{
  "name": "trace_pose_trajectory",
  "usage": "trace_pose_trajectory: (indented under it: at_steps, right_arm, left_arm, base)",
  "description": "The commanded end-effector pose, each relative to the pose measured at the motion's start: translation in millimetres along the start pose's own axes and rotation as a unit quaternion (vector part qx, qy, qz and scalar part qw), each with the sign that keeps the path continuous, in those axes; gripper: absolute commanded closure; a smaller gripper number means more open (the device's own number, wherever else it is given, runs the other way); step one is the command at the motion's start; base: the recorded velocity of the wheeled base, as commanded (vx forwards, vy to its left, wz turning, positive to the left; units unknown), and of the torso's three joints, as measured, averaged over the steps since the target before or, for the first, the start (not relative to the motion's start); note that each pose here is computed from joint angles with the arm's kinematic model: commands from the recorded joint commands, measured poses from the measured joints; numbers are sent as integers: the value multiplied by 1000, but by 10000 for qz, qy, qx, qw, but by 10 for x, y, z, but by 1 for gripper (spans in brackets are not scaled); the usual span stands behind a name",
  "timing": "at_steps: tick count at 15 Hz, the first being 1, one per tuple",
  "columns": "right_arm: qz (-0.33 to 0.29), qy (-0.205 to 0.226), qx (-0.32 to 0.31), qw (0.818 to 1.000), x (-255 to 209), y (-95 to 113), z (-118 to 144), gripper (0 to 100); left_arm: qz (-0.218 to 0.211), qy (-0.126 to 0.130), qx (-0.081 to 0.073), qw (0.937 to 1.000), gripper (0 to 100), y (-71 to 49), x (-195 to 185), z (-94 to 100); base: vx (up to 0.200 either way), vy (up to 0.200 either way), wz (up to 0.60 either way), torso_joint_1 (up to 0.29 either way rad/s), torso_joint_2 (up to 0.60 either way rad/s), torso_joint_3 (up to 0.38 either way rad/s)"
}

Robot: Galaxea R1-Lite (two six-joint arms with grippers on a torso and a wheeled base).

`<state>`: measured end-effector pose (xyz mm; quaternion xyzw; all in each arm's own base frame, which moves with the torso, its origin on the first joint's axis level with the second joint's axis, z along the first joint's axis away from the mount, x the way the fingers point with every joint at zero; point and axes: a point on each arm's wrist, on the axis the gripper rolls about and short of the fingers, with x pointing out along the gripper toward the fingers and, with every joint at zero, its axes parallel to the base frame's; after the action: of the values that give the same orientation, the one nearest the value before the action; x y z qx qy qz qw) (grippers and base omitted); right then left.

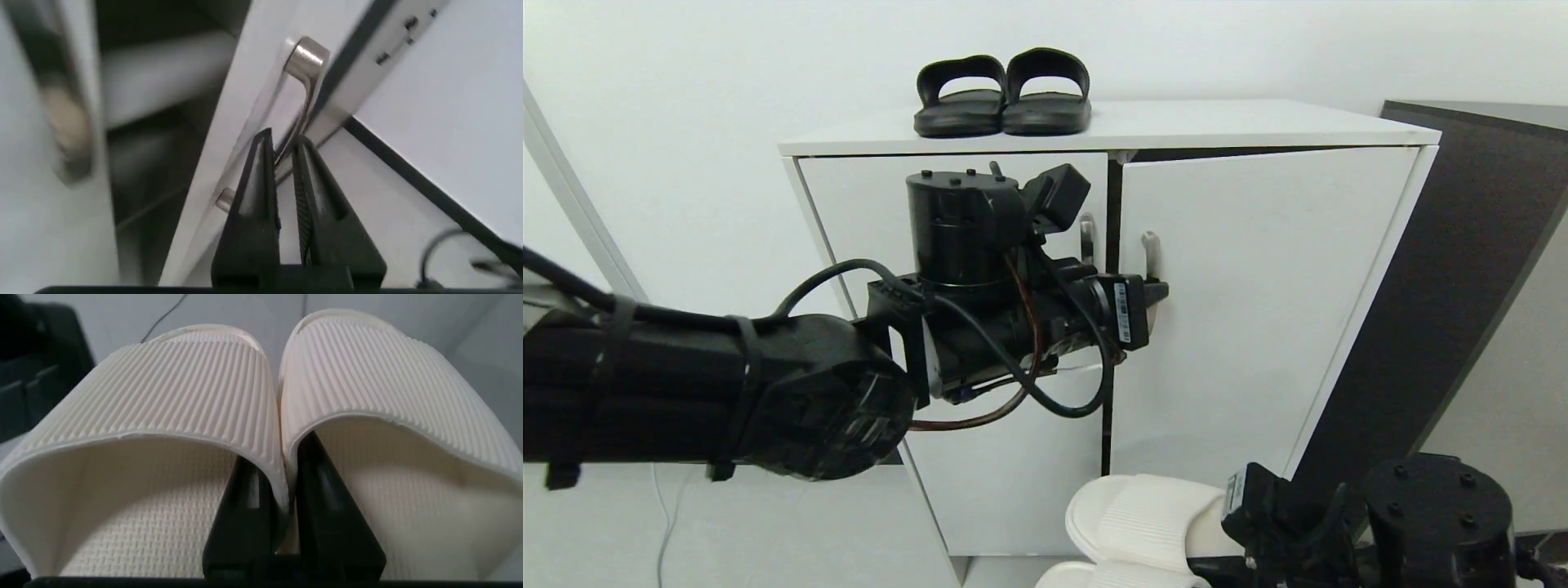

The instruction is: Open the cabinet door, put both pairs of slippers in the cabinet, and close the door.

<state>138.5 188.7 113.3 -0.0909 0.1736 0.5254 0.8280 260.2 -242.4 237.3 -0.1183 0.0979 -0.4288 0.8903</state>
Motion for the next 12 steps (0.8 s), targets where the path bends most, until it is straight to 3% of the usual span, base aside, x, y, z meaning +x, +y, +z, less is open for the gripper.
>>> trace_pose_trajectory:
  at_steps: [1, 6, 8, 12]
  right_arm:
    - [182, 58, -111, 9998, -75, 32, -80, 100]
    - [354, 150, -359, 9986, -122, 53, -165, 100]
    - [355, 147, -428, 9983, -122, 53, -165, 100]
    - [365, 184, -422, 9983, -115, 55, -178, 100]
  left_arm:
    - [-180, -18, 41, 9998, 100, -165, -224, 23]
    - [-461, 28, 73, 9989, 100, -356, -531, -96]
    - [-358, -105, 41, 9993, 100, -306, -562, -102]
    - [-54, -327, -349, 9988, 100, -92, -494, -40]
  base:
    - [0, 0, 0, 0, 0, 0]
    - [0, 0, 0, 0, 0, 0]
    - [0, 0, 0, 0, 0, 0]
    - [0, 0, 0, 0, 0, 0]
